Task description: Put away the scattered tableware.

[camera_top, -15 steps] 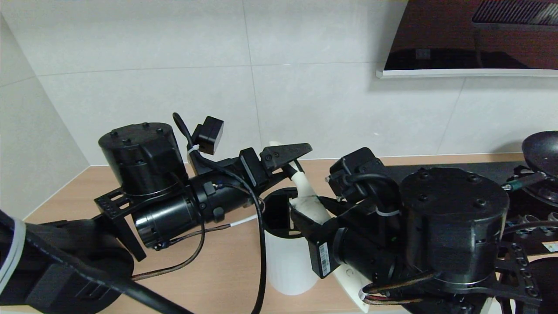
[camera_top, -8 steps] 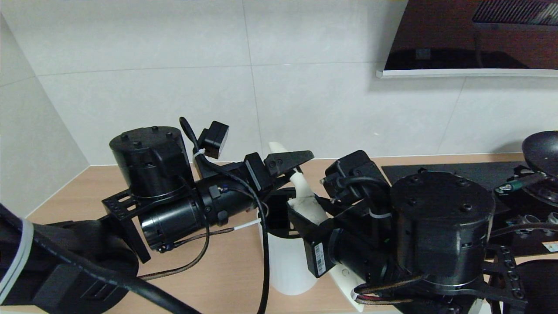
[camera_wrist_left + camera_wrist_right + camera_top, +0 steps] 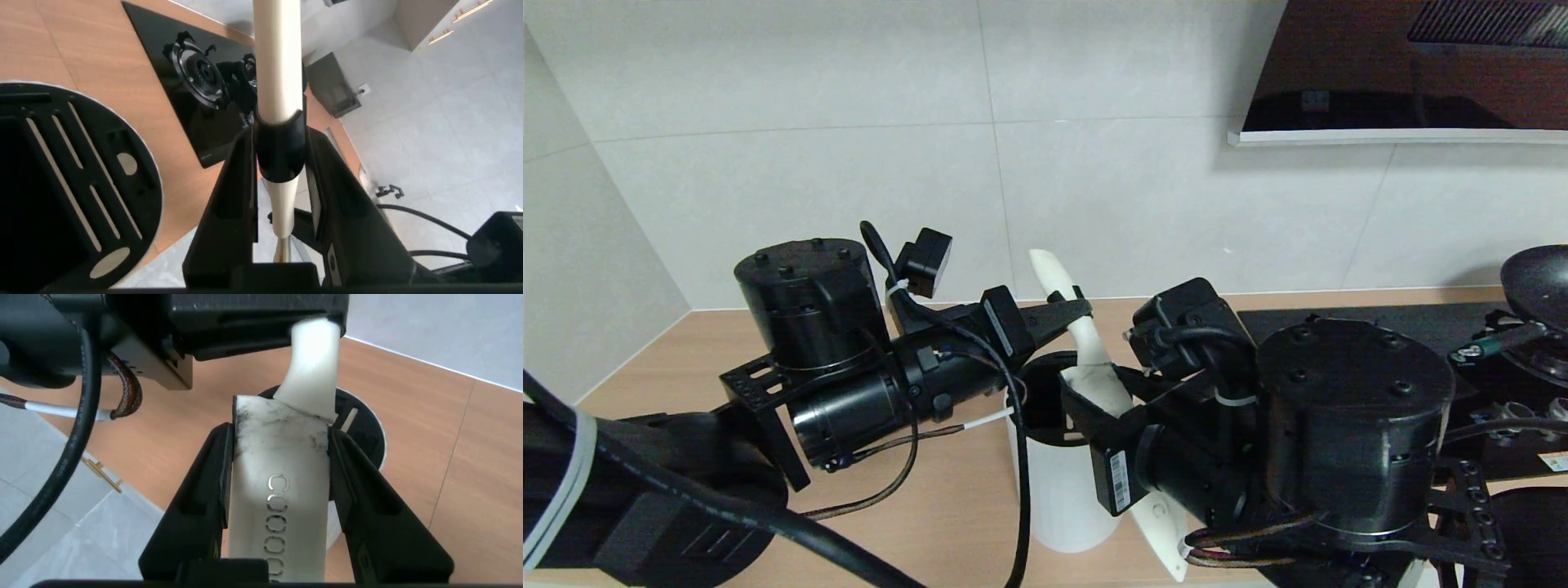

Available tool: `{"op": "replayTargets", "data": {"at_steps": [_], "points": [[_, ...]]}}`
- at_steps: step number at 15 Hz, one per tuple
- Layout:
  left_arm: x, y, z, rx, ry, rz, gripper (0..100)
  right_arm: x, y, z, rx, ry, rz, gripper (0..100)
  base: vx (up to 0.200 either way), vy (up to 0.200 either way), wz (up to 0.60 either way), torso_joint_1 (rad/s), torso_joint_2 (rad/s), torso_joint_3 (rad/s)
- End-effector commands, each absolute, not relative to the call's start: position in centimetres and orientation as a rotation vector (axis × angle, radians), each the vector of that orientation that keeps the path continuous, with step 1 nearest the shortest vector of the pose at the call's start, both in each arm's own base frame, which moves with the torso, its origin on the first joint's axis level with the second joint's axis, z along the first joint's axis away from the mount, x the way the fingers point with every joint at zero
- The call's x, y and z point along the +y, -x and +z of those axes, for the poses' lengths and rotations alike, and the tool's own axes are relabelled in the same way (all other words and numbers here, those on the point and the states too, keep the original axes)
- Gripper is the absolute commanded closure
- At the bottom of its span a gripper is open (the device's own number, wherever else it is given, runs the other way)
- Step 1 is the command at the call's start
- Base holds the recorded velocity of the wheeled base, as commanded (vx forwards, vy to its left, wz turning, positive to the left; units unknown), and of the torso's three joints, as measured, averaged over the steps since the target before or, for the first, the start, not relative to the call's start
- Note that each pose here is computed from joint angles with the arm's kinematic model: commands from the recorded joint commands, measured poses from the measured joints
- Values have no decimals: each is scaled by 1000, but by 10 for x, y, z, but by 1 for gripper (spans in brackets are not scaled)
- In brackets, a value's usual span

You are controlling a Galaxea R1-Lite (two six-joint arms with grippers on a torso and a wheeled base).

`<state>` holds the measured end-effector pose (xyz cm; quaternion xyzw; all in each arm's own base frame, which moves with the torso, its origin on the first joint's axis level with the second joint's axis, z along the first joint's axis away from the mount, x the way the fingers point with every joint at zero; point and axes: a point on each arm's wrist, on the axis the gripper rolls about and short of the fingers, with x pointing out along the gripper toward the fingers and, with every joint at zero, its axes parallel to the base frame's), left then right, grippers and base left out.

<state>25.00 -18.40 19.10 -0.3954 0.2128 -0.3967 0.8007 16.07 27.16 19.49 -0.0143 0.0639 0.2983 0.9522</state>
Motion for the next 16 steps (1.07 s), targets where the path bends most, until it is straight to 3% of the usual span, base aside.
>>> {"op": "replayTargets", "data": {"at_steps": [1,3,4,7,10,16], "points": [[-184,-249,193,451,849,-853,100,271,-161,195,129,28,605,100,0,0,0,0,0,0],[-183,-248,194,445,850,-856,100,272,-161,195,131,27,605,100,0,0,0,0,0,0],[-183,-248,196,438,851,-859,100,273,-161,194,133,29,604,0,0,0,0,0,0,0],[-181,-245,204,396,857,-879,100,274,-162,192,126,18,603,0,0,0,0,0,0,0],[-168,-231,230,292,849,-910,100,263,-161,203,66,-22,592,0,0,0,0,0,0,0],[-123,-215,269,-5,642,-865,100,214,-174,241,-48,-57,467,0,0,0,0,0,0,0]]}}
